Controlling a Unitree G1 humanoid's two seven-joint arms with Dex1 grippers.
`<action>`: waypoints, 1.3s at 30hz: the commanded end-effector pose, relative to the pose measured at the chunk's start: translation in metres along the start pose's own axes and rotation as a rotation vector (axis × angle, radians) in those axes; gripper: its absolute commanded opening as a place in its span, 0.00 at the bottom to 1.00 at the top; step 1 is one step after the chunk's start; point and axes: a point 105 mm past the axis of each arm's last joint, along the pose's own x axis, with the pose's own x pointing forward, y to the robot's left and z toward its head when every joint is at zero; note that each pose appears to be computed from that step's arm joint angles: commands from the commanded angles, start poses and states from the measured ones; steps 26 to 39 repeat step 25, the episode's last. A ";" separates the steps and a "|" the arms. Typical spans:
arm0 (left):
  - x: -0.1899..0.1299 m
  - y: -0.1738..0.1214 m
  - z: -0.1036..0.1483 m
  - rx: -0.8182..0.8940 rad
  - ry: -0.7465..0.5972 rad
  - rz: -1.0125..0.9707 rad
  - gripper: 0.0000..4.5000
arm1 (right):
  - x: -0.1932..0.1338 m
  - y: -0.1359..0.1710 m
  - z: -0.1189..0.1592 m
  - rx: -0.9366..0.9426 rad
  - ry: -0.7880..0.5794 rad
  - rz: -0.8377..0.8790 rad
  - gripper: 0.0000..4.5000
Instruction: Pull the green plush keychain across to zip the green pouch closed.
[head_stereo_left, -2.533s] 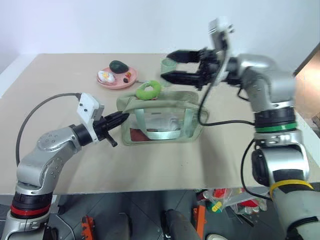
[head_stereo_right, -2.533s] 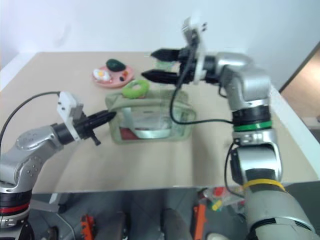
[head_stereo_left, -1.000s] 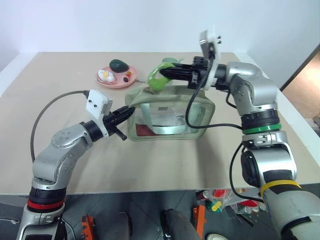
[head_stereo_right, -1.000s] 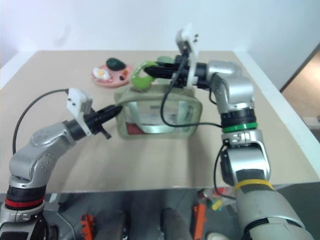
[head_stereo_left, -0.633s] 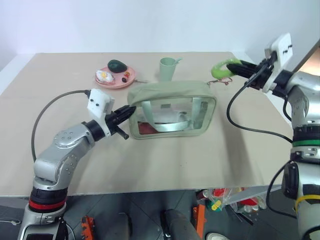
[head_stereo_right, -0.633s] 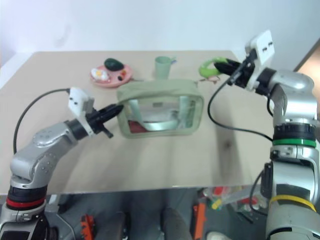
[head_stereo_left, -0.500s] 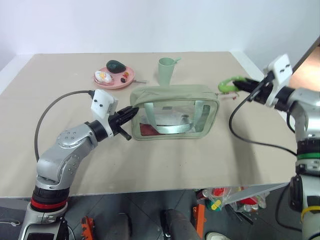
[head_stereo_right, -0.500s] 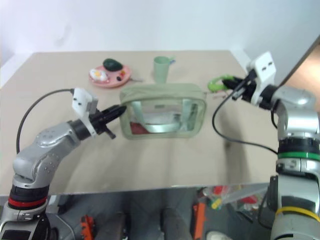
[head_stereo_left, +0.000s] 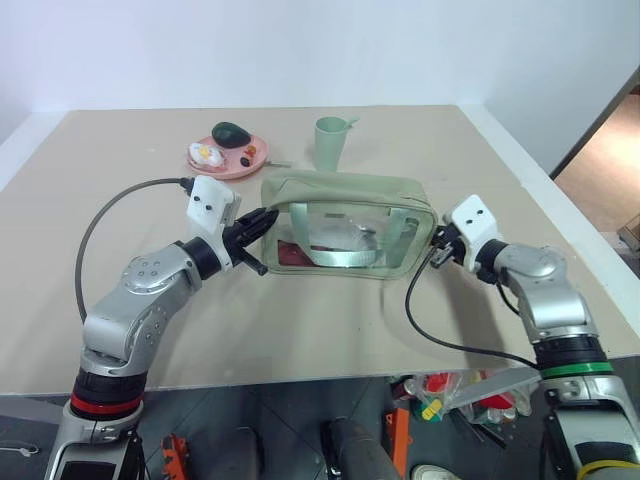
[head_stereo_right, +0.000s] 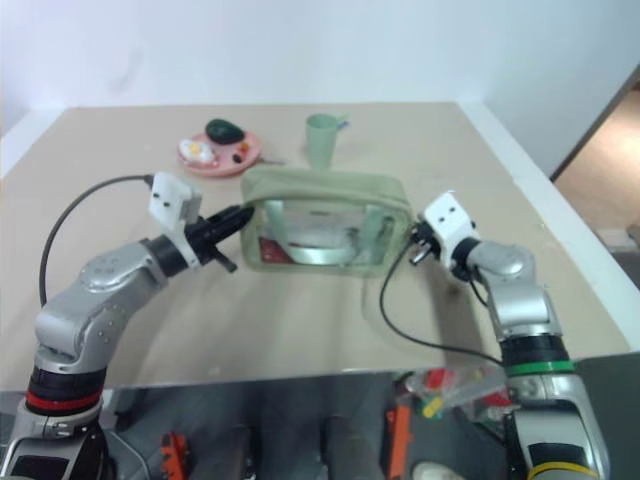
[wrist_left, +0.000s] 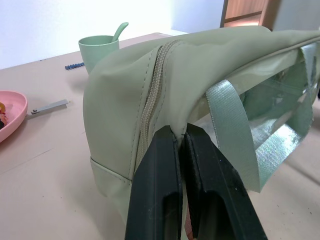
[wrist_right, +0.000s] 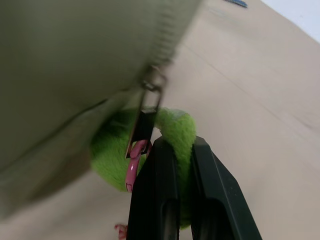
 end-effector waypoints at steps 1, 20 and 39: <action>-0.001 0.002 0.013 0.023 -0.039 0.023 0.00 | -0.002 -0.013 0.014 -0.017 -0.054 -0.071 0.00; -0.047 0.016 0.041 0.015 -0.019 -0.094 1.00 | -0.106 -0.026 0.097 0.353 -0.388 0.224 1.00; -0.076 0.031 -0.014 0.107 0.152 0.086 1.00 | -0.109 0.044 0.061 0.400 -0.238 0.352 1.00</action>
